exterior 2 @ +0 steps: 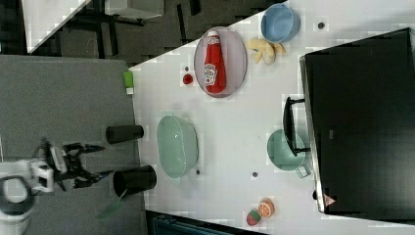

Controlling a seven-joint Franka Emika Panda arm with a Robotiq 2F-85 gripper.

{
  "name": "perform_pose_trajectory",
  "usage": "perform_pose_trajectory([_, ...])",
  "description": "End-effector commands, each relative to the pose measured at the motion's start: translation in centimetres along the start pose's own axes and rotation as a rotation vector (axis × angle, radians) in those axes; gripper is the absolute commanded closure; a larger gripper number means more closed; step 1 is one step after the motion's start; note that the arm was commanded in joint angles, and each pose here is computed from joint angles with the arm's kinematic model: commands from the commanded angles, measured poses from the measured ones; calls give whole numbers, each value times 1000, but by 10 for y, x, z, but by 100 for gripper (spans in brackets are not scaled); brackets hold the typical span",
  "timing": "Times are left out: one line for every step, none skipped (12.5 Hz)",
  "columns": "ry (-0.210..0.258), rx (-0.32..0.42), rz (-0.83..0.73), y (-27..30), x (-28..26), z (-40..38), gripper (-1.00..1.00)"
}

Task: Drag strainer left to right.

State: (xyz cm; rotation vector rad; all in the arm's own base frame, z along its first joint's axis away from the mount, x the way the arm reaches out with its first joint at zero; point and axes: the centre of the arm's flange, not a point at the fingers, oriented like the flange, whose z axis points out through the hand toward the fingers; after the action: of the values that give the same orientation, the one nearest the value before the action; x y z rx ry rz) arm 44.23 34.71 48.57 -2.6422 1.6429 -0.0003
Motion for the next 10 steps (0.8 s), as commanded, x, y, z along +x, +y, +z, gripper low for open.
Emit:
perform_pose_trajectory([-27,-17,330,-9,21,74,-100])
perform_pose_trajectory([-47,-15,342,-9,19,99,-100])
perform_pose_trajectory([-70,-11,343,-9,19,123,-100])
perform_pose_trajectory([-91,-13,345,-9,18,144,-100])
perform_pose_trajectory([-111,-19,357,-10,17,164,-100])
perform_pose_trajectory([-131,-28,374,-12,17,181,-100])
perform_pose_trajectory([-149,-37,388,-14,16,199,-100])
perform_pose_trajectory([-164,-45,399,-15,18,216,-100])
perform_pose_trajectory([-176,-49,412,-16,22,233,-100])
perform_pose_trajectory([-188,-45,425,-18,24,250,-100])
